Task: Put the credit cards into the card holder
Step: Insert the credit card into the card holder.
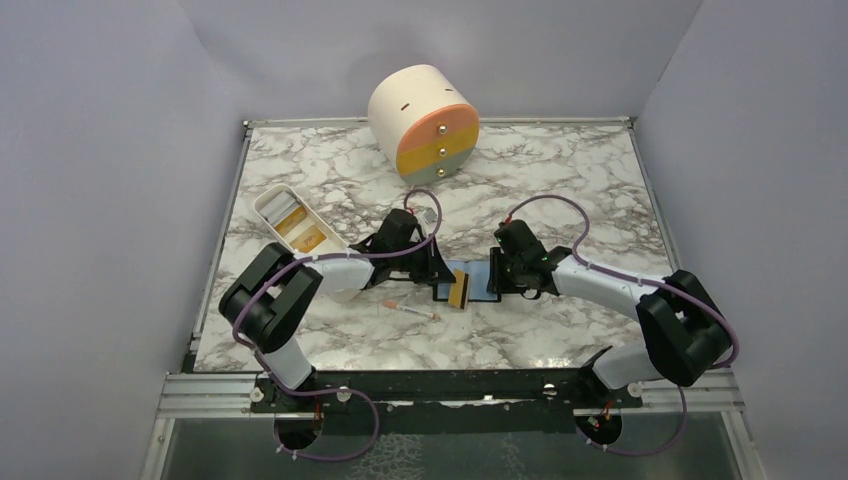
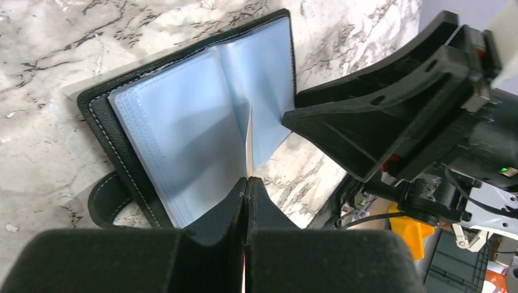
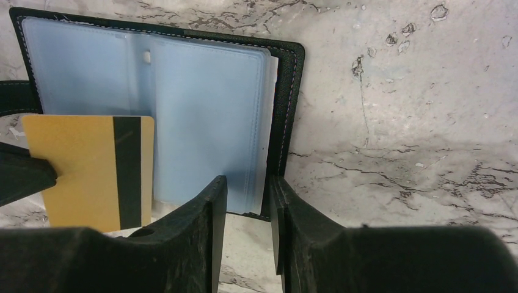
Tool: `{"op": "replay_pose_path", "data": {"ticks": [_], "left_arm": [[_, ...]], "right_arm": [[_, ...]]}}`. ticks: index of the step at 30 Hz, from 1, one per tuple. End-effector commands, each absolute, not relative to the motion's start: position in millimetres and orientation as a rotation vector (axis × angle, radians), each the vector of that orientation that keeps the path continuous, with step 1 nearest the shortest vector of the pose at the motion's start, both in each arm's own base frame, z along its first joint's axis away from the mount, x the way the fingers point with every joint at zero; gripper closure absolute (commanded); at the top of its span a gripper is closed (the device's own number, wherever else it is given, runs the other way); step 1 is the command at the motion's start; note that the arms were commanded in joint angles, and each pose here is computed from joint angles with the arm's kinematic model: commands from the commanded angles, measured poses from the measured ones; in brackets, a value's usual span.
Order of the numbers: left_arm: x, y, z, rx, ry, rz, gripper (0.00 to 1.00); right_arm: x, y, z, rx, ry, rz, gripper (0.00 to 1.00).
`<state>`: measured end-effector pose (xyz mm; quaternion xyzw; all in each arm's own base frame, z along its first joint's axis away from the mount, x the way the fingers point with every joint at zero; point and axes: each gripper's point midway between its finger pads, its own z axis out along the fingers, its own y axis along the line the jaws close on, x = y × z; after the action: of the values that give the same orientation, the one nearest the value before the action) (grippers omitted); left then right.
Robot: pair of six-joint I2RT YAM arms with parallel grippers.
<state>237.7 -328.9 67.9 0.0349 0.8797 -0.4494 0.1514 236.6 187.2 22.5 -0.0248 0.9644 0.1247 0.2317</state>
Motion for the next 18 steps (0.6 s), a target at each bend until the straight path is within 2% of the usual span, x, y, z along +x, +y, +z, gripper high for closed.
{"op": "replay_pose_path", "data": {"ticks": [1, 18], "left_arm": [[252.6, -336.8, 70.9, 0.113, 2.476, -1.273, 1.00], [264.0, -331.6, 40.4, 0.032, 2.535, -1.154, 1.00]], "right_arm": [[232.3, 190.5, 22.3, -0.065, 2.651, 0.385, 0.68], [228.8, 190.5, 17.1, -0.062, 2.657, 0.398, 0.69]]}}
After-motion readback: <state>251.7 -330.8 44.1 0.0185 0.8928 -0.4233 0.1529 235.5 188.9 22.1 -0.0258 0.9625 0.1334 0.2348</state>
